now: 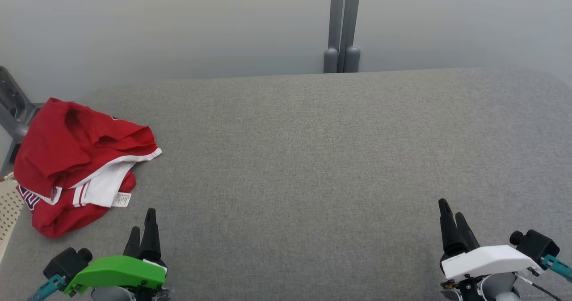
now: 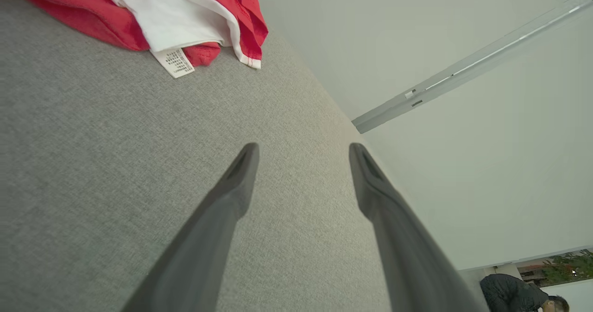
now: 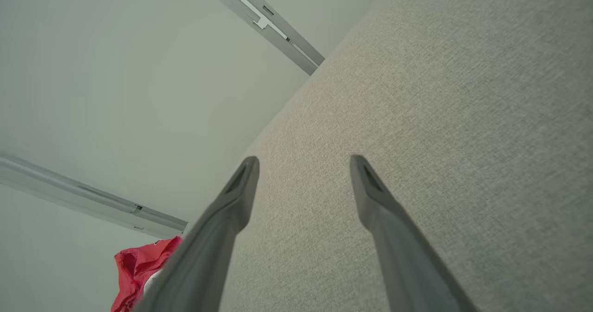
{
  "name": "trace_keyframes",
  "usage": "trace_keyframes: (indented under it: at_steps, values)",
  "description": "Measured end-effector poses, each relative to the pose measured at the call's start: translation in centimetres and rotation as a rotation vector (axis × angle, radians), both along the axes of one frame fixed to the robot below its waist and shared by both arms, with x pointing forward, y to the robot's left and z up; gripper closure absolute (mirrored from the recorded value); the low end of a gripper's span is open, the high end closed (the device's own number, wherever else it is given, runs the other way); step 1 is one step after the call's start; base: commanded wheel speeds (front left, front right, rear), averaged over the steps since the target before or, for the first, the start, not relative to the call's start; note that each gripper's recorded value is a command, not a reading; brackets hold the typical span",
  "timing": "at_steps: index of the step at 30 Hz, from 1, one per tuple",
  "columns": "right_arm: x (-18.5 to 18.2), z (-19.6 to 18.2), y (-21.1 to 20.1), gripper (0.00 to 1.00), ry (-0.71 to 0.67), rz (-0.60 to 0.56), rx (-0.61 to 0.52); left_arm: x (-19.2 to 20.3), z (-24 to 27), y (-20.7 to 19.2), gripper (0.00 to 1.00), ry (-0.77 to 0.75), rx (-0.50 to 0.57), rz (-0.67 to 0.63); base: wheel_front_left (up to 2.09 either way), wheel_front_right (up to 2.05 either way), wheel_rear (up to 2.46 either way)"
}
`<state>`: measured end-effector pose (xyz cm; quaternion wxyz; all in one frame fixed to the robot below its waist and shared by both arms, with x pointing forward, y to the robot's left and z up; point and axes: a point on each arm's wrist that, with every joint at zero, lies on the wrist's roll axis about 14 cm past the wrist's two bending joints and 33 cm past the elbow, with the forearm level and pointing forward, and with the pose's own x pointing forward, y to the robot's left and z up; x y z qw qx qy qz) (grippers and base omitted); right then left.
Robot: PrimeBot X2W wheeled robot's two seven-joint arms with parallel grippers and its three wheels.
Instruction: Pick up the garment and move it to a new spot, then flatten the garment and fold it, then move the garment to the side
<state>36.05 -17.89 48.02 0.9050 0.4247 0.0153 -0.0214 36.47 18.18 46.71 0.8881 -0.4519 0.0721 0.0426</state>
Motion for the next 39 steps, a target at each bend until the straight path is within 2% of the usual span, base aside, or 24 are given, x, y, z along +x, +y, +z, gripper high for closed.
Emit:
trace_keyframes:
  at_steps: [22, 31, 39]
  values:
    - [0.4, 0.2, 2.2, 0.0, 0.038, 0.182, -0.472, -0.1, -0.1, -0.2, 0.0, -0.009, 0.397, -0.063, 0.0, 0.0, 0.0]
    - [0.2, -0.1, 2.7, 0.0, 0.053, 0.222, -0.604, -0.3, -0.1, 0.5, 0.0, -0.013, 0.562, -0.078, 0.0, 0.0, 0.0]
    - [0.1, -0.1, 2.5, 0.0, 0.055, 0.227, -0.69, -0.4, 0.1, 0.3, 0.0, -0.035, 0.636, -0.094, 0.0, 0.0, 0.0]
